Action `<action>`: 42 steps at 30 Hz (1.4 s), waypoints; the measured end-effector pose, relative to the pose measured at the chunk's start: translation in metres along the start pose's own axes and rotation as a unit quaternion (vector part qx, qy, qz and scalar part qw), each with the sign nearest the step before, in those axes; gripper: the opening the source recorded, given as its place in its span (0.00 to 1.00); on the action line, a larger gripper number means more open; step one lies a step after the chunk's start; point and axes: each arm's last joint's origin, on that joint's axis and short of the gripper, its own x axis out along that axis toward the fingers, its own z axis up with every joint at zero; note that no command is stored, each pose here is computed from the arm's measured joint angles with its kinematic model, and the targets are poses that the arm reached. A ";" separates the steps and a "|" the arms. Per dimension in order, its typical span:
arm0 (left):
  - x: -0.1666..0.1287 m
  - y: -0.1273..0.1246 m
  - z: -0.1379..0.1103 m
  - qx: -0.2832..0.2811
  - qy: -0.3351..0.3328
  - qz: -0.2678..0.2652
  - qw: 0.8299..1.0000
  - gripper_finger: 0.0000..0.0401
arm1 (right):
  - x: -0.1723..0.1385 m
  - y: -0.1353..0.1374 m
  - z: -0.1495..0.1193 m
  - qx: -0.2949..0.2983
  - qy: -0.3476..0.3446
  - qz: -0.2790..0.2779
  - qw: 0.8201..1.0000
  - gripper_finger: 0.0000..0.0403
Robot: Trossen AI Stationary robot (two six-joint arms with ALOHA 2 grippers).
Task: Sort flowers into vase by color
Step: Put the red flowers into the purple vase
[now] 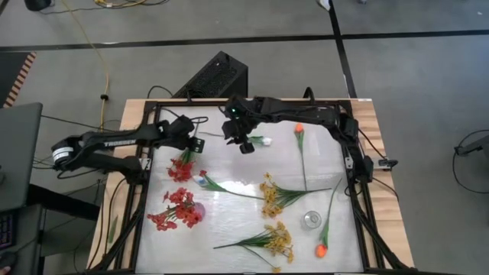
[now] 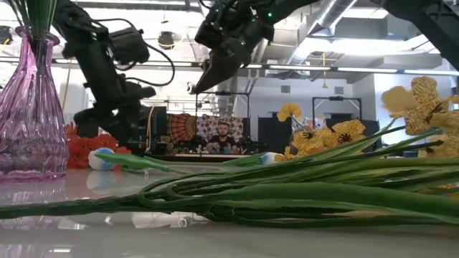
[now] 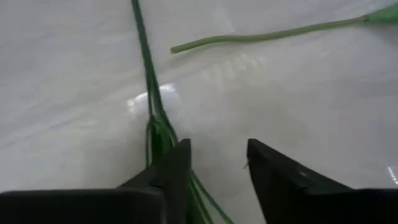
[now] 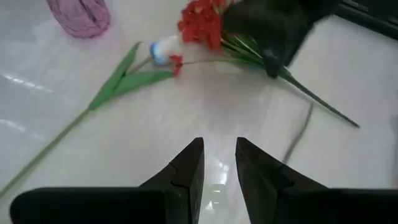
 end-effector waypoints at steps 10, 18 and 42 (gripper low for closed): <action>0.043 0.008 0.001 -0.001 0.051 0.046 0.998 0.54 | 0.004 0.009 0.008 0.018 -0.003 -0.003 1.000 0.30; 0.055 0.005 -0.007 0.009 0.074 0.065 0.995 0.41 | 0.000 0.020 0.003 0.057 0.043 0.031 0.997 0.29; -0.085 -0.016 0.051 -0.022 -0.130 -0.085 0.988 0.03 | -0.011 0.028 0.043 -0.213 0.081 -0.154 0.962 0.29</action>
